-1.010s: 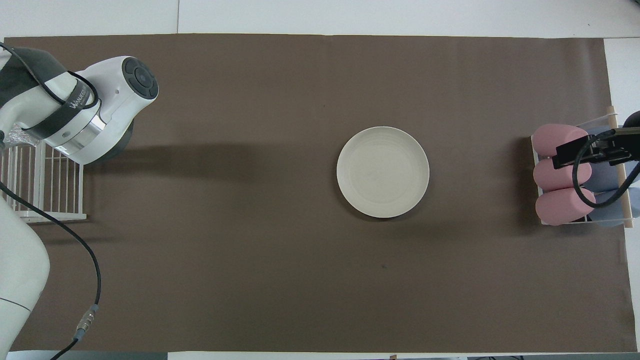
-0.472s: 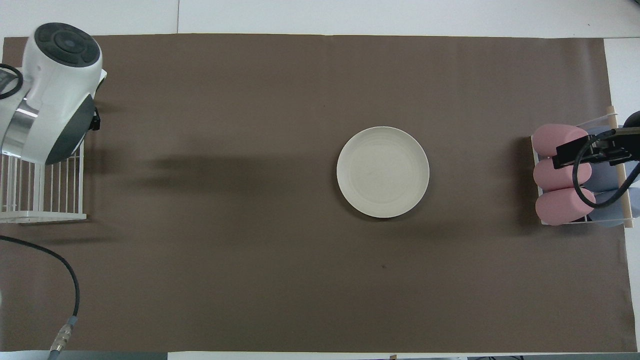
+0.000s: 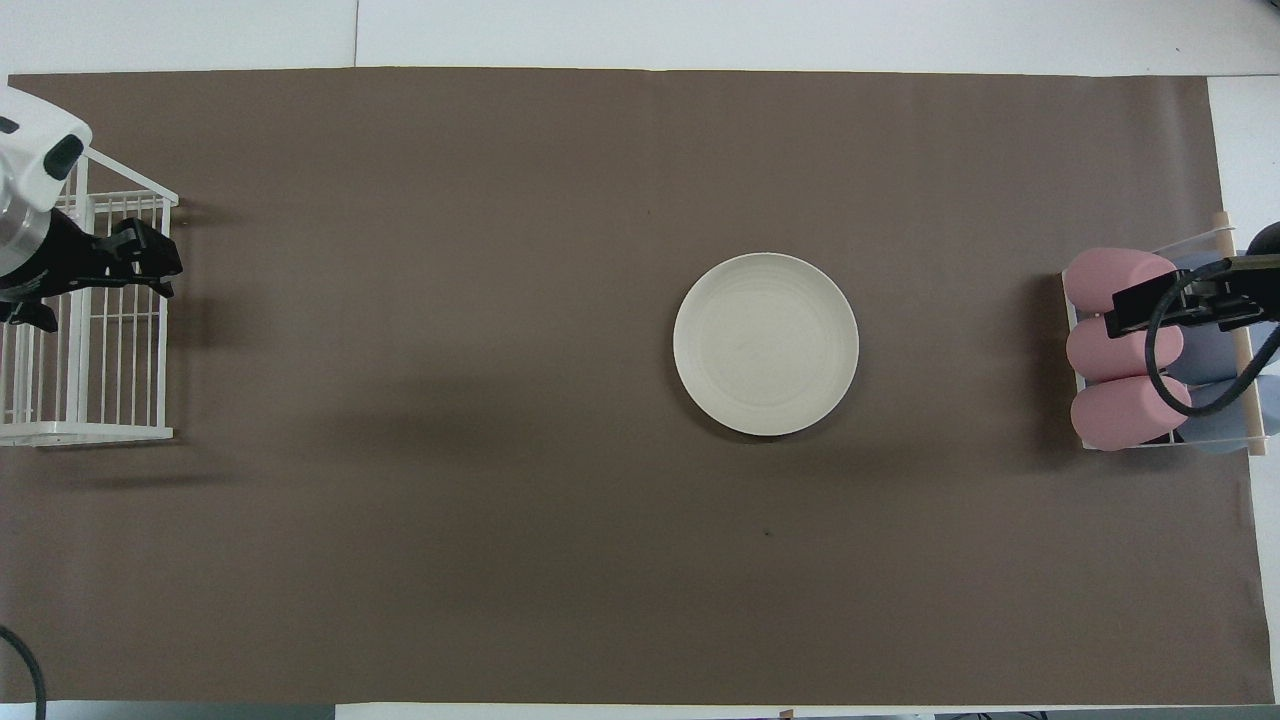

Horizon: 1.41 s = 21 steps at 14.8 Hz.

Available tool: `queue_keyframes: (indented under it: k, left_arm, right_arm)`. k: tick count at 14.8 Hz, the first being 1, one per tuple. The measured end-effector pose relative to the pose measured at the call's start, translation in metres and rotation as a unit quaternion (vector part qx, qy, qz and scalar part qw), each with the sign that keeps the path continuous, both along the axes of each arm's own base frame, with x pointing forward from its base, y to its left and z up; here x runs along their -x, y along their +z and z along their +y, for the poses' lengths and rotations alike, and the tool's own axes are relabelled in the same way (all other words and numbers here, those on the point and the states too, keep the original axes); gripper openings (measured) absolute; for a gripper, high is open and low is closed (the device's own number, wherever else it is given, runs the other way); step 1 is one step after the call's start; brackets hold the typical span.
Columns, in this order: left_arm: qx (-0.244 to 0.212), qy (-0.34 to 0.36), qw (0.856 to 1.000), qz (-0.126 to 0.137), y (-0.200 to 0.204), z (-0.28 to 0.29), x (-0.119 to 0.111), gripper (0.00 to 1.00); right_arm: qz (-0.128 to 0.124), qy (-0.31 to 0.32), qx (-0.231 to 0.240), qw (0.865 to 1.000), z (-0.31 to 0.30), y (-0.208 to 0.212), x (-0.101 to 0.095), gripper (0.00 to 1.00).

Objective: Wipe plate with sponge

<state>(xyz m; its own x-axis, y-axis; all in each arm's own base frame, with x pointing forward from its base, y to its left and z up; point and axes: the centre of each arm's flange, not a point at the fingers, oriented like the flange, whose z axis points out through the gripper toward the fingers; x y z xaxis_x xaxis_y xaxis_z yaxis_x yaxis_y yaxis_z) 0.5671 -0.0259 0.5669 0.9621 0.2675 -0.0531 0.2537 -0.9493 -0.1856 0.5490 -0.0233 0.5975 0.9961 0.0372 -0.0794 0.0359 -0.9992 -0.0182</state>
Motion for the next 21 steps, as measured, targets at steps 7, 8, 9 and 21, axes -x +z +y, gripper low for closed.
queue_keyframes:
  k: [7, 8, 9, 21]
  left_arm:
    - [0.092, -0.034, 0.995, -0.01, 0.064, -0.004, 0.061, 1.0]
    - [0.1, -0.03, 0.995, -0.008, 0.065, -0.002, 0.06, 1.0]
    - [0.104, -0.027, 0.994, -0.002, 0.064, 0.001, 0.059, 1.0]
    - [0.105, -0.028, 0.994, 0.023, 0.054, -0.003, 0.027, 1.0]
  right_arm:
    - [0.0, 0.0, 0.0, 1.0, 0.0, 0.0, 0.0, 1.0]
    - [0.0, 0.0, 0.0, 1.0, 0.0, 0.0, 0.0, 1.0]
    - [0.0, 0.0, 0.0, 1.0, 0.0, 0.0, 0.0, 1.0]
    - [0.0, 0.0, 0.0, 1.0, 0.0, 0.0, 0.0, 1.0]
